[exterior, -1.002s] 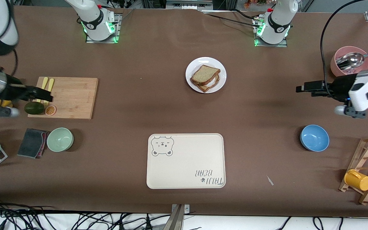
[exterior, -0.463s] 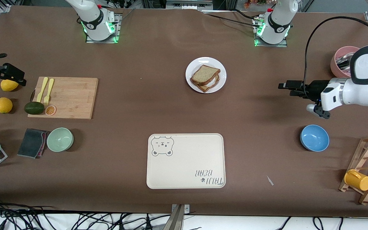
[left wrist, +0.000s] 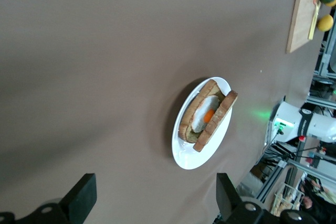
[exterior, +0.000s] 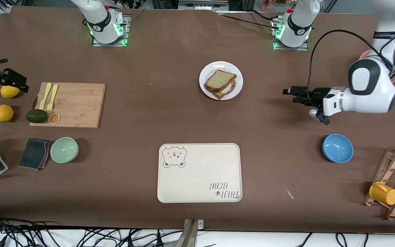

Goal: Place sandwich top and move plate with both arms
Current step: 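Move the left gripper toward the white plate rim, then close the left gripper on the white plate rim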

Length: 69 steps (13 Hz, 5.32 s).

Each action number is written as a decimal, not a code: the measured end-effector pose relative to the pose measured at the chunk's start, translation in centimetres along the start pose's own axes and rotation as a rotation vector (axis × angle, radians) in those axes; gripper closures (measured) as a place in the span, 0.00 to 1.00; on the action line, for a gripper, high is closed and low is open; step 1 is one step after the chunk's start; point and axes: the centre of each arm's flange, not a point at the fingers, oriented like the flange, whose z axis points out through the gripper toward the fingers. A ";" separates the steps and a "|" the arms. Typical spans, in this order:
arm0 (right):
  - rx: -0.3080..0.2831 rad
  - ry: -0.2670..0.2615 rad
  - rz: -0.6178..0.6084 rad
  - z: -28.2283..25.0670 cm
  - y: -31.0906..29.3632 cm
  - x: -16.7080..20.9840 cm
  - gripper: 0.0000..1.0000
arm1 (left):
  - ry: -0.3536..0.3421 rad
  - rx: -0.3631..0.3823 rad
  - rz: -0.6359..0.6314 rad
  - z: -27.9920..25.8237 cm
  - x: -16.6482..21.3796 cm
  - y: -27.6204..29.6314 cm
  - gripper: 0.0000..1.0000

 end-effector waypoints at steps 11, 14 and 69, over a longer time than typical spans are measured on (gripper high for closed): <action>0.000 -0.001 0.003 0.0 0.2 0.0 0.00 | 0.153 -0.403 0.031 10.1 -3.0 -3.5 0.00; 0.000 -0.001 0.003 0.0 0.2 0.0 0.00 | 0.206 -0.416 -0.016 11.0 -2.6 -4.3 0.00; 0.000 -0.002 0.001 0.0 0.2 0.0 0.00 | 0.130 -0.338 -0.038 25.0 -4.7 -3.3 0.29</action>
